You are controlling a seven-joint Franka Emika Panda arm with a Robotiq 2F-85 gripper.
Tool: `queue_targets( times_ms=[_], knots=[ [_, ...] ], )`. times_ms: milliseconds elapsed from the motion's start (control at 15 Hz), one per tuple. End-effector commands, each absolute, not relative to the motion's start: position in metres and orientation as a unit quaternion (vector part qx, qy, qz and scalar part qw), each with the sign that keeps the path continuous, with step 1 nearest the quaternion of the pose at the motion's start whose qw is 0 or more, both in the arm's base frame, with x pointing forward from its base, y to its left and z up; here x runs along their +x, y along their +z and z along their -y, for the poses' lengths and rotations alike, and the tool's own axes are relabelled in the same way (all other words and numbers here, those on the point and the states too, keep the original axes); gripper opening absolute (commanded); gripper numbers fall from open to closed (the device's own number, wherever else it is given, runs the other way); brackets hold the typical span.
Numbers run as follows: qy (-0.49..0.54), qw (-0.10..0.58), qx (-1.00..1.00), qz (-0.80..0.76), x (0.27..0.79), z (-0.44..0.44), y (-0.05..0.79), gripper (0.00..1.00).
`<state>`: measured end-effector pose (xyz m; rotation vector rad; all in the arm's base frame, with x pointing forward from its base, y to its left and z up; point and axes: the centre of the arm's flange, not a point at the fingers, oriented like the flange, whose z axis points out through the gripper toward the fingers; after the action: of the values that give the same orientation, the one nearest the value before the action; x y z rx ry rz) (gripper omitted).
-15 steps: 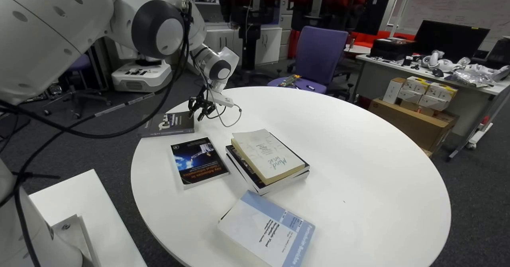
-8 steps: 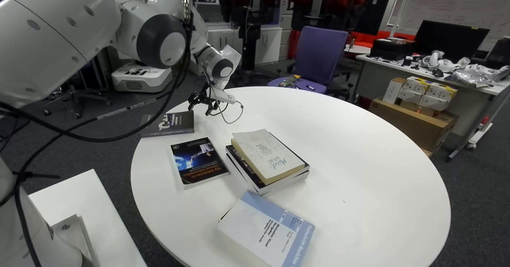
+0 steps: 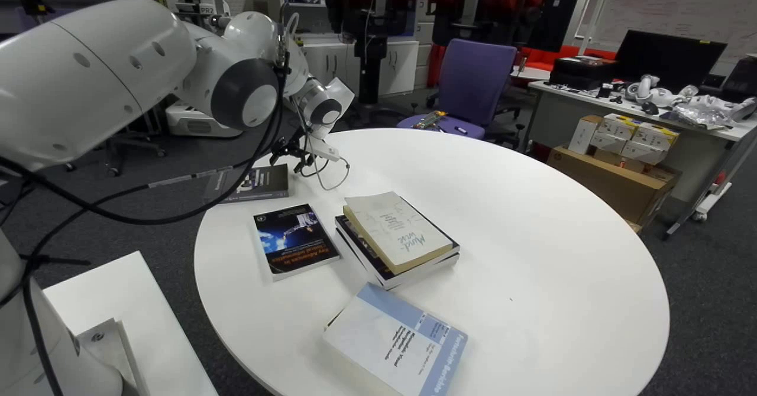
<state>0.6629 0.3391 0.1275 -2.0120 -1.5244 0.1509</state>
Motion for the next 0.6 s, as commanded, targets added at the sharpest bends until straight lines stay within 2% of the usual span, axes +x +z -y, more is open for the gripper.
queue_targets(
  times_ms=[0,533],
  knots=[
    [0.051,0.35,-0.743,0.567,0.676,-0.347,0.135,1.0],
    [0.042,0.426,-0.73,0.532,0.677,-0.336,0.155,1.0]
  ],
)
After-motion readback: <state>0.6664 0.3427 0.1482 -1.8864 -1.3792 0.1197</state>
